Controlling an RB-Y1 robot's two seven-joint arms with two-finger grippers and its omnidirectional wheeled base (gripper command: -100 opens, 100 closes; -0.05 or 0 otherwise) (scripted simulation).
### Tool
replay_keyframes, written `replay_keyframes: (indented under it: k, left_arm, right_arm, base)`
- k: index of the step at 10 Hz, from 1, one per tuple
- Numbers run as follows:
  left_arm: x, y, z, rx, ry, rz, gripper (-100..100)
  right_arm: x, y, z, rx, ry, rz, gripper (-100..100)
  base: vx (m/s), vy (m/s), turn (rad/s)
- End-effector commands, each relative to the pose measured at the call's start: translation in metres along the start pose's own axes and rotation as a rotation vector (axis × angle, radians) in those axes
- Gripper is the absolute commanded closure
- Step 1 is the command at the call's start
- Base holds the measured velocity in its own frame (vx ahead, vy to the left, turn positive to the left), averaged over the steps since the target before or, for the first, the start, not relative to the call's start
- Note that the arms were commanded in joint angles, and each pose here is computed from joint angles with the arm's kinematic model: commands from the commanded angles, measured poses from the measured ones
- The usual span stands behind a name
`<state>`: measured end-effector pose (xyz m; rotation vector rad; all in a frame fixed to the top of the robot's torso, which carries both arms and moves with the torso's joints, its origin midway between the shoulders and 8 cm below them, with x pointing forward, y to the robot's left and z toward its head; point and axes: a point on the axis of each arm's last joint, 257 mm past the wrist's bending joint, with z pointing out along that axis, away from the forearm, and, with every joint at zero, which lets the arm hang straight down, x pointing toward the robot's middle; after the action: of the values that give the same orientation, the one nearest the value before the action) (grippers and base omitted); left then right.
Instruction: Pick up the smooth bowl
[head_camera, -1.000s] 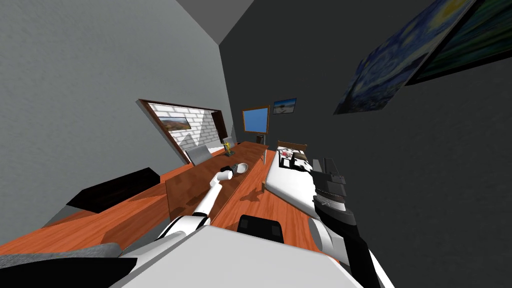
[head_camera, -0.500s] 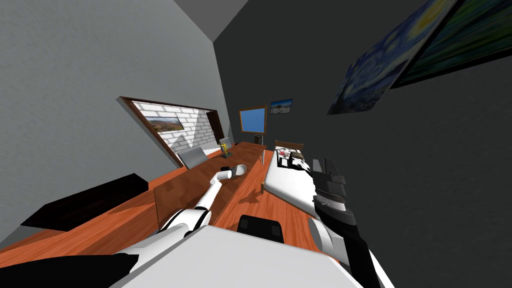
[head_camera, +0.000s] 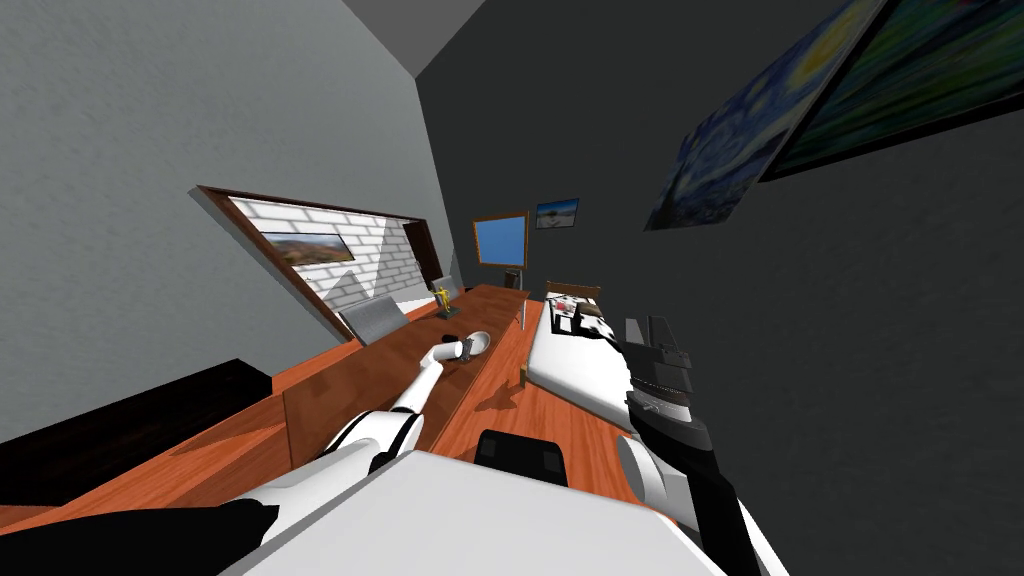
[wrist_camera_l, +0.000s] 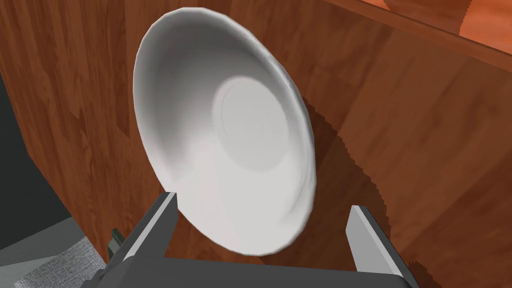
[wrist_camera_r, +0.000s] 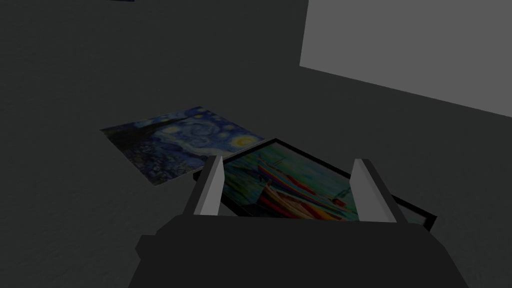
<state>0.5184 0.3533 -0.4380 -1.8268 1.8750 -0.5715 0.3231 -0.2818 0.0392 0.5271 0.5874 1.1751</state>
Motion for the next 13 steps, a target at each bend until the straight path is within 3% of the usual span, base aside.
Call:
replay_keyframes:
  k: [1, 2, 4, 5, 6, 9, 10, 13]
  left_arm:
    - [-0.001, 0.019, 0.004, -0.051, 0.006, -0.008, -100]
    - [0.001, 0.041, 0.007, -0.099, 0.012, -0.015, -100]
    - [-0.001, 0.036, 0.005, -0.092, 0.012, -0.015, -100]
    - [-0.001, 0.037, 0.006, -0.093, 0.012, -0.014, 0]
    - [-0.002, 0.044, 0.010, -0.092, 0.003, -0.028, -100]
    - [-0.002, 0.049, 0.013, -0.093, -0.003, -0.036, -100]
    - [-0.002, 0.049, 0.013, -0.091, -0.004, -0.037, 100]
    - [-0.002, 0.049, 0.013, -0.092, -0.003, -0.037, 100]
  right_arm:
    - [0.000, 0.000, 0.000, 0.000, 0.000, 0.000, 0]
    - [0.000, 0.000, 0.000, 0.000, 0.000, 0.000, 0]
    - [0.000, 0.000, 0.000, 0.000, 0.000, 0.000, 0]
    - [0.000, 0.000, 0.000, 0.000, 0.000, 0.000, 0]
    - [0.000, 0.000, 0.000, 0.000, 0.000, 0.000, 0]
    - [0.000, 0.000, 0.000, 0.000, 0.000, 0.000, 0]
    - [0.000, 0.000, 0.000, 0.000, 0.000, 0.000, 0]
    - [0.000, 0.000, 0.000, 0.000, 0.000, 0.000, 0]
  base:
    - [0.049, 0.015, -0.083]
    - [0.063, 0.004, -0.076]
    - [0.030, -0.001, -0.007]
    - [0.000, 0.000, 0.000]
    - [0.016, 0.024, -0.102]
    - [0.016, 0.038, -0.080]
    - [0.000, 0.000, 0.000]
    - [0.001, 0.000, -0.004]
